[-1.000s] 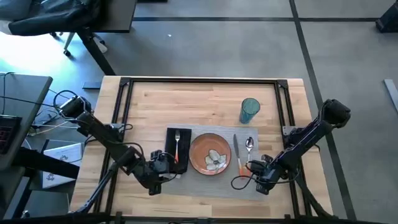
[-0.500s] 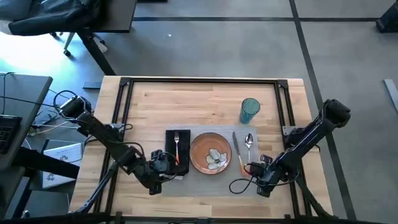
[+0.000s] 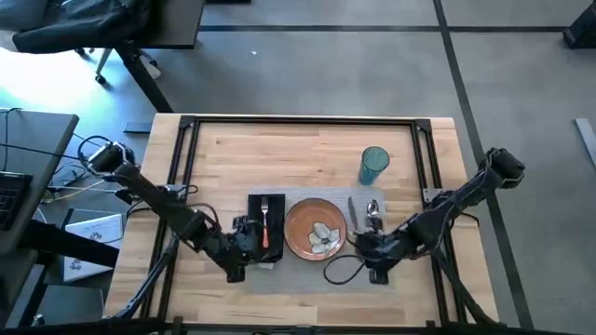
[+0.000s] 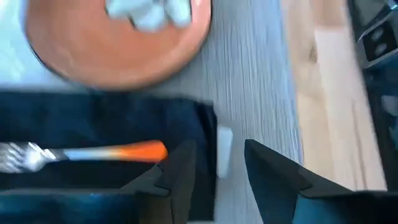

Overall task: Set table place
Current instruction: Return to Home Position

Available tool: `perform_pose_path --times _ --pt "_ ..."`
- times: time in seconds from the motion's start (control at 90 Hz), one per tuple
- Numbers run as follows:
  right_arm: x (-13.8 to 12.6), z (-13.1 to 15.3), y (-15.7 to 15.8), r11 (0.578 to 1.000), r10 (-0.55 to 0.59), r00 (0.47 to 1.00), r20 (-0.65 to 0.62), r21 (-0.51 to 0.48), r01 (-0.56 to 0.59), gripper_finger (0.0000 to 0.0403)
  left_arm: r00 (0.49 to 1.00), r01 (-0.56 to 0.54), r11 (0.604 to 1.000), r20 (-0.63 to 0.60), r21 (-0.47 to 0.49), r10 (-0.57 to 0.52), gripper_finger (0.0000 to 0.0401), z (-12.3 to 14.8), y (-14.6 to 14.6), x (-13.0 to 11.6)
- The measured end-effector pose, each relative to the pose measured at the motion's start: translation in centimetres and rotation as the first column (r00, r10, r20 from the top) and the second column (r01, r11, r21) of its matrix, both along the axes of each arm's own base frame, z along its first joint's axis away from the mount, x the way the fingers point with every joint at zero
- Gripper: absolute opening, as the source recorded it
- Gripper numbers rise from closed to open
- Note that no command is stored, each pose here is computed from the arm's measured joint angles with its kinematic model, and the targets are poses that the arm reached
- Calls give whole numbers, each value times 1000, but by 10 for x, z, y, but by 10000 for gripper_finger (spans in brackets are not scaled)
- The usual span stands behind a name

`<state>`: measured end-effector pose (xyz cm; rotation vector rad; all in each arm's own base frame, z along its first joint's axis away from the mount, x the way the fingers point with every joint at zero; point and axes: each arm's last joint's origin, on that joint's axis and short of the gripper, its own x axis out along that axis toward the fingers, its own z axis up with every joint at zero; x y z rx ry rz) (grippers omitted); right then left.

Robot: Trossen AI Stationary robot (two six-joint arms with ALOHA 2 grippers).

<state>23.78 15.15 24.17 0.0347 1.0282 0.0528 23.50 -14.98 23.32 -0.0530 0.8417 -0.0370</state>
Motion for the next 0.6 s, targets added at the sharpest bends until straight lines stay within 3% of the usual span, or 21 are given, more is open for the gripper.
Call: perform_pose_path --times 0.167,0.278,0.422,0.6 --pt "32 25 -42 990 116 991 70 -90 -109 69 994 50 991 95 121 -62 18 28 43 -5" --pt "39 30 -85 992 108 990 92 -77 -101 21 984 8 985 172 172 -39 11 42 76 -17" --pt "24 33 -132 999 51 979 197 -16 -49 10 962 -69 983 272 170 20 8 45 112 -43" --pt "-10 38 -160 1000 -13 904 427 -6 17 6 910 -130 980 410 150 58 3 39 138 -70"
